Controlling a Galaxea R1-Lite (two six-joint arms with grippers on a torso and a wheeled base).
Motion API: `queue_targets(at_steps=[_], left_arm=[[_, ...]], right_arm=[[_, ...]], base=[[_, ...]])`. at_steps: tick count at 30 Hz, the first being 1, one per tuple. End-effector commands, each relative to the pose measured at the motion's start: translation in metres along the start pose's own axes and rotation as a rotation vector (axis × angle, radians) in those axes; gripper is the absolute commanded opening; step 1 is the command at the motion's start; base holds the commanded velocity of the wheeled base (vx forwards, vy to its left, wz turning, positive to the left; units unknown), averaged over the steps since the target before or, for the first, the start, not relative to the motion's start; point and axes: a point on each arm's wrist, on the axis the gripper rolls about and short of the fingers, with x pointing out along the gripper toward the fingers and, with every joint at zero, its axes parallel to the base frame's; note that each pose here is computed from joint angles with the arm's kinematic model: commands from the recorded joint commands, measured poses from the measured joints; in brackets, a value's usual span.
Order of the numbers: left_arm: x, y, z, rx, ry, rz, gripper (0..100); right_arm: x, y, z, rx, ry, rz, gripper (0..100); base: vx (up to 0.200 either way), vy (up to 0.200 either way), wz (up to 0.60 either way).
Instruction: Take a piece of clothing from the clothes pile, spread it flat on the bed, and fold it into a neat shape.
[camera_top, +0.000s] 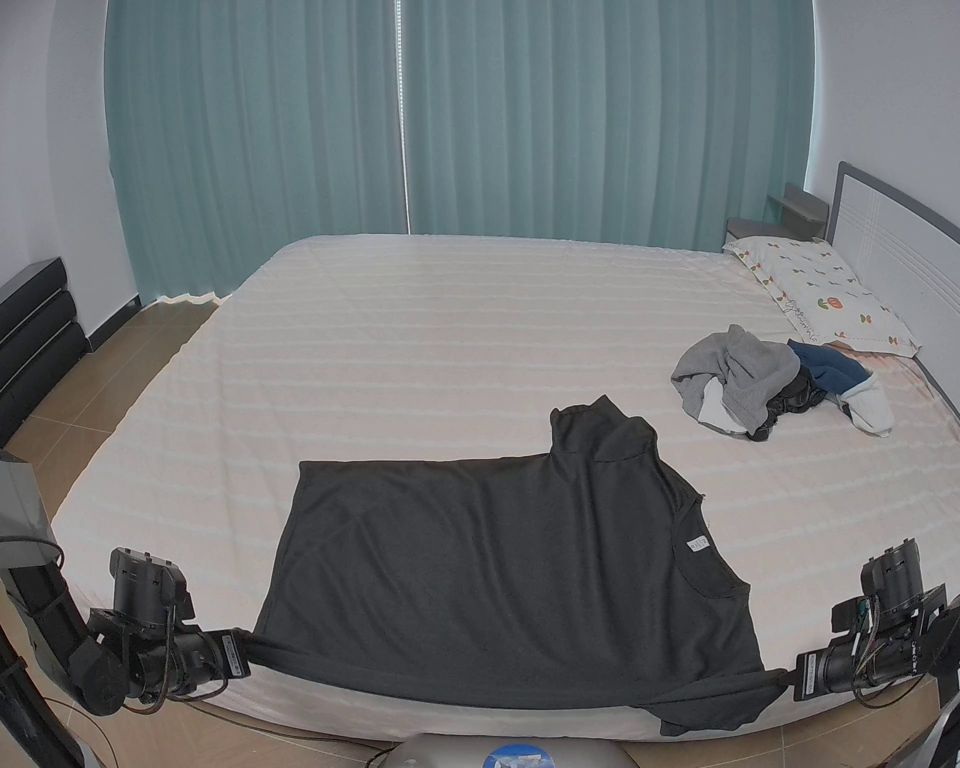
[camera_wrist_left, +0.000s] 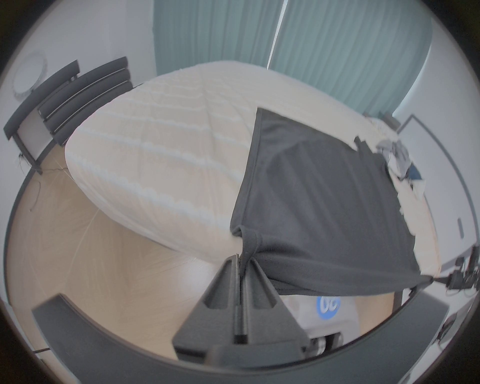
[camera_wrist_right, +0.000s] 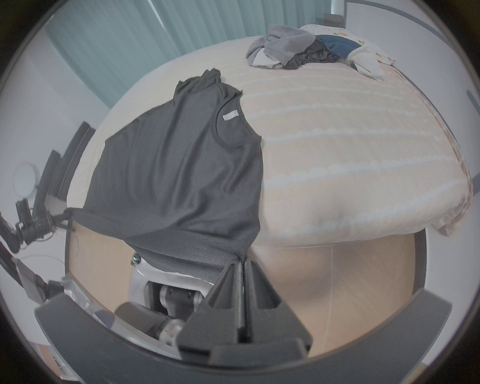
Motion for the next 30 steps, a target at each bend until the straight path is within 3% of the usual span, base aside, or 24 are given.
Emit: queue_targets(at_steps=[1, 6, 7, 12, 15, 22, 30], left_arm=[[0.003, -0.005, 0.011, -0.041, -0.059, -0.031, 0], [0.005, -0.008, 0.021, -0.110, -0.101, -0.050, 0], [0.008, -0.010, 0.027, -0.157, -0.118, -0.056, 0], [0.009, -0.010, 0.027, -0.166, -0.118, -0.053, 0], [0.009, -0.011, 0.030, -0.172, -0.131, -0.061, 0], [0.003, -0.013, 0.048, -0.276, -0.213, -0.091, 0], [-0.003, -0.013, 0.043, -0.258, -0.205, -0.093, 0]], right_arm=[[-0.001, 0.003, 0.011, 0.033, -0.042, 0.029, 0], [0.000, 0.006, 0.022, 0.094, -0.069, 0.050, 0], [-0.001, 0.008, 0.031, 0.140, -0.113, 0.067, 0], [-0.002, 0.012, 0.053, 0.267, -0.236, 0.115, 0], [0.002, 0.013, 0.058, 0.319, -0.262, 0.131, 0], [0.002, 0.011, 0.059, 0.336, -0.274, 0.136, 0], [-0.007, 0.011, 0.062, 0.341, -0.320, 0.154, 0]], base=[[0.000, 0.000, 0.00], [0.000, 0.000, 0.00], [0.000, 0.000, 0.00], [0.000, 0.000, 0.00], [0.000, 0.000, 0.00], [0.000, 0.000, 0.00], [0.000, 0.000, 0.00]])
